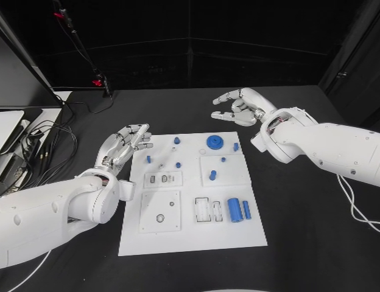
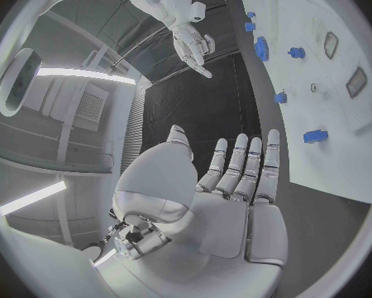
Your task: Assemble the parts on the task board
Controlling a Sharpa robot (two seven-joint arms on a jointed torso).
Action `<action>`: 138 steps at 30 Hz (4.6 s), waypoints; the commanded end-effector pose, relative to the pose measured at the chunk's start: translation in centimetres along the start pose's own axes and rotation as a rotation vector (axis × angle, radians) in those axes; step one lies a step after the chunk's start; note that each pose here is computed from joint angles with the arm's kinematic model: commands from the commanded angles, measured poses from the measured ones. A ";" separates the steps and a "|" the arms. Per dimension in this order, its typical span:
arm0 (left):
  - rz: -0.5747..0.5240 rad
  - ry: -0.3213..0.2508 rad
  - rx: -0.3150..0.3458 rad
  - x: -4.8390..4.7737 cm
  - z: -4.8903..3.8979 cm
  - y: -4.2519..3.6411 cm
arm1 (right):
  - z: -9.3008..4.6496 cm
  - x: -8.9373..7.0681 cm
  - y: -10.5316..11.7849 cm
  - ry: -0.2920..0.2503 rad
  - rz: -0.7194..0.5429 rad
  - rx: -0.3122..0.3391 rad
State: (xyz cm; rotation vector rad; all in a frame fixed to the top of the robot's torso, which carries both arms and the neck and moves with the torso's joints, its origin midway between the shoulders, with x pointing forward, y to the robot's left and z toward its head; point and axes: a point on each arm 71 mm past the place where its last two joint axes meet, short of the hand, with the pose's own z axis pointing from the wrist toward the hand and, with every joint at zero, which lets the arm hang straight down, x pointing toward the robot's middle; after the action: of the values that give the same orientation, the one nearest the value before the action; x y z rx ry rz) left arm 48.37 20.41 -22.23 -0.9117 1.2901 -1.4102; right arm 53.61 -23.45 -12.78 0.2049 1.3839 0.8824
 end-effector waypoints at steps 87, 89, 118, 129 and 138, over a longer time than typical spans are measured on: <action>-0.008 0.011 0.151 -0.25 -0.41 -0.95 | 1.1 5.5 -3.1 0.248 -0.430 0.156; -0.008 0.011 0.151 -0.24 -0.41 -0.96 | 1.0 5.5 -3.2 0.251 -0.430 0.160; -0.006 0.008 0.151 -0.29 -0.42 -0.96 | 1.2 6.0 -3.2 0.286 -0.434 0.195; -0.005 0.008 0.150 -0.31 -0.42 -0.94 | 1.2 6.2 -3.2 0.302 -0.438 0.203; -0.005 0.008 0.149 -0.31 -0.41 -0.94 | 1.2 6.0 -2.9 0.271 -0.433 0.176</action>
State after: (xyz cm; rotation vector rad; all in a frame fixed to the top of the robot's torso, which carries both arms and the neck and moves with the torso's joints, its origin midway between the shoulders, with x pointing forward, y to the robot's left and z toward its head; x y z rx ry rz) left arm 48.14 20.89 -22.51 -0.9201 1.2955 -1.4098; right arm 55.67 -21.11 -18.67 -0.0746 1.6823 0.4371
